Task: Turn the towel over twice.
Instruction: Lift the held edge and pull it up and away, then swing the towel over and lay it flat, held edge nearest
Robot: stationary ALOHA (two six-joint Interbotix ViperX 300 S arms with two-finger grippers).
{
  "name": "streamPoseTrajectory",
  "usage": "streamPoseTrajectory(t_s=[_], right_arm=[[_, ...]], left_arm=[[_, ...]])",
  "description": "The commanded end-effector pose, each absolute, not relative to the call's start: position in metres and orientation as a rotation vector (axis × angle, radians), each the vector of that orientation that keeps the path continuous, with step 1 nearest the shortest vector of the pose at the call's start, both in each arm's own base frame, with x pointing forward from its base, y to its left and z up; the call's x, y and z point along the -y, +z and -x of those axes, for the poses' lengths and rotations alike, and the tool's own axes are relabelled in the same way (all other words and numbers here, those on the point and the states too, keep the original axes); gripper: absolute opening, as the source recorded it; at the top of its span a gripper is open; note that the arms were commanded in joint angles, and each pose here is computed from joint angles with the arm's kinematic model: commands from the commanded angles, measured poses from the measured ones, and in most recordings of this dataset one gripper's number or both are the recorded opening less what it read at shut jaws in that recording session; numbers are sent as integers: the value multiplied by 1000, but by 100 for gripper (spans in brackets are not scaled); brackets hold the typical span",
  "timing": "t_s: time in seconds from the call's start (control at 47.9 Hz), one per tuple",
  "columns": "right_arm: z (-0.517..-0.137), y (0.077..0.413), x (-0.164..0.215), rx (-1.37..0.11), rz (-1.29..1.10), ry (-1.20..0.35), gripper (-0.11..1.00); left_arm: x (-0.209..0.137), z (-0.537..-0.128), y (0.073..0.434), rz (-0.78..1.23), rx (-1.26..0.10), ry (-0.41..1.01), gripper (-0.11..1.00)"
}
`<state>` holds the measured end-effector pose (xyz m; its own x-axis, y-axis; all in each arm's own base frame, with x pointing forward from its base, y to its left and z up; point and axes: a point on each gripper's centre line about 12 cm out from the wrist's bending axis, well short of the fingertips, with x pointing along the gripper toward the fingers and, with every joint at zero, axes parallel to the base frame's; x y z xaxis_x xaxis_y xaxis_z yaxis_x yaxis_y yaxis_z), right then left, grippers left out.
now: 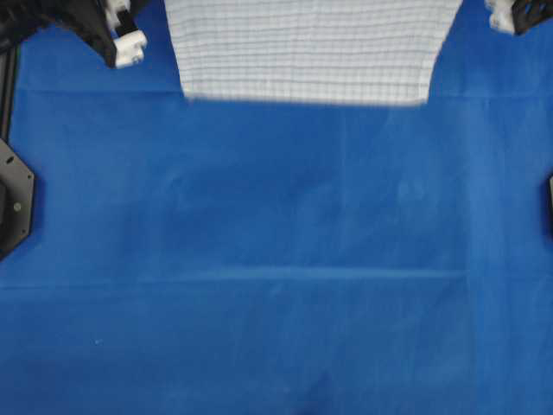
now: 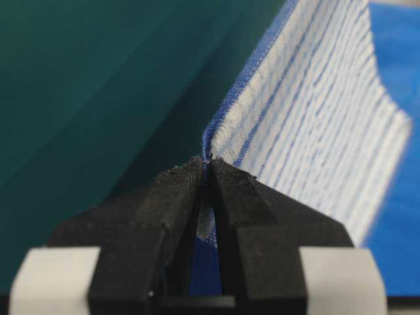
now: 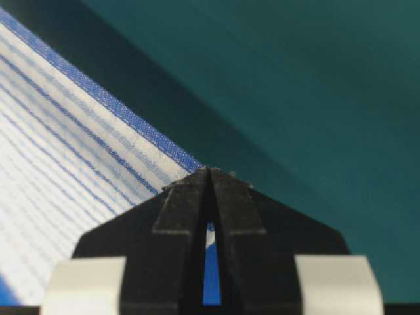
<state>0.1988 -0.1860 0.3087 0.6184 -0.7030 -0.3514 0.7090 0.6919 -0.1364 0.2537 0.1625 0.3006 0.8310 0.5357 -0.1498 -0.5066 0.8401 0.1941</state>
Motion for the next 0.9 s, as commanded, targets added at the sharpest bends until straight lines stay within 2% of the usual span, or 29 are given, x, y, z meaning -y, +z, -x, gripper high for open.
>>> streamPoseTrajectory(t_s=[0.0, 0.209, 0.48, 0.626, 0.876], right_arm=[[-199, 330, 181, -346, 15, -804, 2], [-200, 337, 173, -357, 23, -798, 2], [-207, 321, 153, -462, -33, -765, 2], [-217, 293, 121, -613, -128, -684, 2], [-238, 219, 52, -829, -290, -492, 2]], left_arm=[[-159, -251, 322, -168, -138, 559, 4], [-154, -249, 320, -165, -142, 546, 4], [-147, -250, 301, -151, -194, 517, 4], [-128, -252, 269, -139, -265, 447, 4], [-69, -257, 191, -112, -481, 220, 4]])
